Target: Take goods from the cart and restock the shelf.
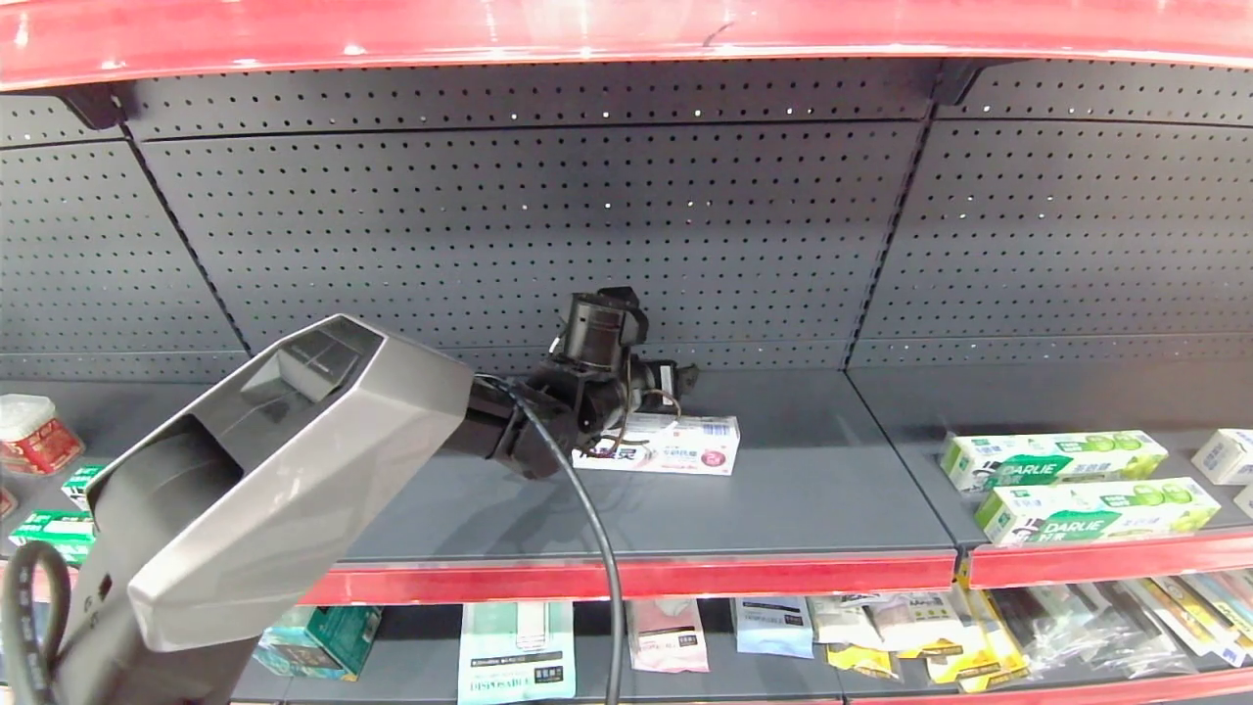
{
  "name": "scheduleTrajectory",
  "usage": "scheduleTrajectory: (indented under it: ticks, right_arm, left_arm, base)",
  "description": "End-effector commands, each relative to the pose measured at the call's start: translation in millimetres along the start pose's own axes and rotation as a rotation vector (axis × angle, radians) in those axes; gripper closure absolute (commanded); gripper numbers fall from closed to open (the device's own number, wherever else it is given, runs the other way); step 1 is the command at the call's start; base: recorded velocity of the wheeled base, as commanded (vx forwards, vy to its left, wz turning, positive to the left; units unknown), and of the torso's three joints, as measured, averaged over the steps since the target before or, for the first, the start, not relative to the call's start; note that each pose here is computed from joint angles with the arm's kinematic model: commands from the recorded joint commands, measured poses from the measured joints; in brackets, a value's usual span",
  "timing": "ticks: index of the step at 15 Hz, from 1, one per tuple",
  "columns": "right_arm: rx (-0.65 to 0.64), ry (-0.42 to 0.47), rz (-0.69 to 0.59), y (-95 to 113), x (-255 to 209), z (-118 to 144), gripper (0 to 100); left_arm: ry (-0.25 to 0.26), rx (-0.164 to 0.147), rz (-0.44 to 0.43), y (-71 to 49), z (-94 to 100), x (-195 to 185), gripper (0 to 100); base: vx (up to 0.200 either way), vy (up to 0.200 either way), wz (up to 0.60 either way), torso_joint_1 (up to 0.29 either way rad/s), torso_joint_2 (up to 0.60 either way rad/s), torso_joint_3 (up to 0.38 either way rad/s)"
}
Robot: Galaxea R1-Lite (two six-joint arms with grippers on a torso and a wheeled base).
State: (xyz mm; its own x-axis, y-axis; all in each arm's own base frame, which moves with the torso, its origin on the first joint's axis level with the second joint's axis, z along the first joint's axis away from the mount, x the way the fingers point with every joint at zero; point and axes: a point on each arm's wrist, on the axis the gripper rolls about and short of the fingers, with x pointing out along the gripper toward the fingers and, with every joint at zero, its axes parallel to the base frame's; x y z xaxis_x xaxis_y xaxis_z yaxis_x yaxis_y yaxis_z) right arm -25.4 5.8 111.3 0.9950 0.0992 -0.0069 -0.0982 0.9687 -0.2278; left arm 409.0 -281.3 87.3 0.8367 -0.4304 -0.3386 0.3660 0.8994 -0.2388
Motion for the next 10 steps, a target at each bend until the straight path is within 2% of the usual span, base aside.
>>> scheduleTrajectory:
  ticks: [1, 3, 6, 10]
  right_arm:
    - [0.0, 0.003, 0.001, 0, 0, 0, 100]
    - [0.0, 0.005, 0.002, 0, 0, 0, 100]
    - [-0.012, 0.005, 0.002, 0, 0, -1, 100]
    - [-0.011, 0.009, 0.003, 0, 1, -2, 100]
  left_arm:
    - [-0.001, 0.001, 0.012, -0.7, -5.1, 10, 0]
    - [-0.008, 0.001, 0.035, -1.6, -6.7, 19, 0]
    - [0.018, 0.013, 0.025, -12.6, -13.0, 22, 0]
    - [0.011, 0.013, 0.03, -18.9, -12.4, 35, 0]
  base:
    - [0.0, 0.0, 0.0, 0.0, 0.0, 0.0]
    - [0.0, 0.0, 0.0, 0.0, 0.0, 0.0]
    - [0.0, 0.0, 0.0, 0.0, 0.0, 0.0]
    - [0.0, 0.0, 0.0, 0.0, 0.0, 0.0]
